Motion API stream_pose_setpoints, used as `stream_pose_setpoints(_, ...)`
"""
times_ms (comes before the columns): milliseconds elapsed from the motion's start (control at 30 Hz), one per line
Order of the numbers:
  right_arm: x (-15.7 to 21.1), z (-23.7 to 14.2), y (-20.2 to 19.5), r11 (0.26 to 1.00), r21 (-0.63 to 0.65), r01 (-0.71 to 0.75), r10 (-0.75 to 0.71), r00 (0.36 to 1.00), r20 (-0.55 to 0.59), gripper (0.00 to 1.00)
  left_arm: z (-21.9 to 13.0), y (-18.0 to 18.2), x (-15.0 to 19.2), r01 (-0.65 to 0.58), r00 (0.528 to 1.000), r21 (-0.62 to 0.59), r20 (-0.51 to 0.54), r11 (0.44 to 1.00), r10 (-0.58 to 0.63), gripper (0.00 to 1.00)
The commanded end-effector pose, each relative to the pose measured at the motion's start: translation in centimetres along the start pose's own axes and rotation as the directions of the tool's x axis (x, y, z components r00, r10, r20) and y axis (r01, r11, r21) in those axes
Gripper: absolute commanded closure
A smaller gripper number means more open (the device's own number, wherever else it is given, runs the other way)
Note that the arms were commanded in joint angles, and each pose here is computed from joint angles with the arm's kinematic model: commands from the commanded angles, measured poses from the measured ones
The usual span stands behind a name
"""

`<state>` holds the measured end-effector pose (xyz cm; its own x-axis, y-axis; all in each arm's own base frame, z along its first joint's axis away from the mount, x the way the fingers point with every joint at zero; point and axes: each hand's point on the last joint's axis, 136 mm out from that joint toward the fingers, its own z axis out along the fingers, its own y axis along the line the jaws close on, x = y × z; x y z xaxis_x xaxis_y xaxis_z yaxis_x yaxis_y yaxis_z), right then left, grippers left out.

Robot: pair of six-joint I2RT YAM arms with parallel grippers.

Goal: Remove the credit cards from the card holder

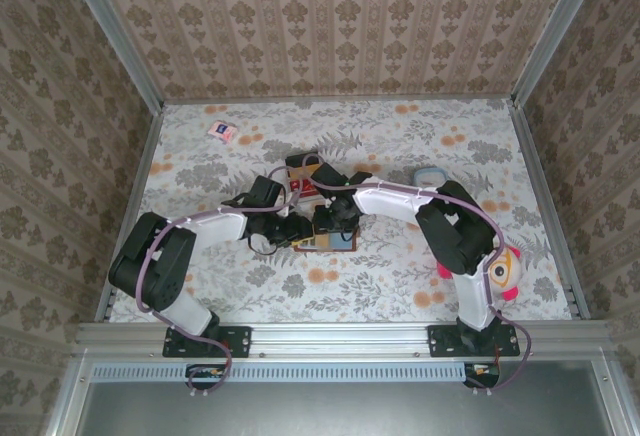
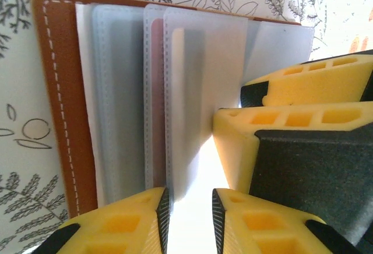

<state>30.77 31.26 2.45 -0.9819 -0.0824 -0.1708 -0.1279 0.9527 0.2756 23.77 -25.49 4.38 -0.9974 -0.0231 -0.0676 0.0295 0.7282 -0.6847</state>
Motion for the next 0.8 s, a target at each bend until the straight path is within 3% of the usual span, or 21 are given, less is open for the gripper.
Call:
stream_pose_setpoints(0,0.1,-0.9,-0.2,1.0,-0.004,0.007,-0.007,1.0,0.017,0.55,-0.3,-2.0,-0.2,-0.04,0.999,0.069,0.006,0.997,0.04,0.71)
stream_pose_setpoints(433,-1.4,-3.3,1.1,0.996,-0.088,-0.019,0.029,0.993,0.112,0.54,-0.2,-1.8,0.0,-0.042,0.999,0.058,0.01,0.997,0.041,0.69)
stream_pose_setpoints(600,-1.2,-3.1,1.1,0.995,-0.093,-0.028,0.037,0.994,0.105,0.54,0.2,-3.0,-0.2,-0.035,0.999,0.138,0.004,0.99,0.034,0.7)
stream_pose_setpoints(767,-1.6,-3.8,0.9,0.993,-0.107,-0.049,0.063,0.989,0.134,0.55,0.6,-2.8,-0.2,-0.024,1.0,0.135,-0.004,0.991,0.025,0.7)
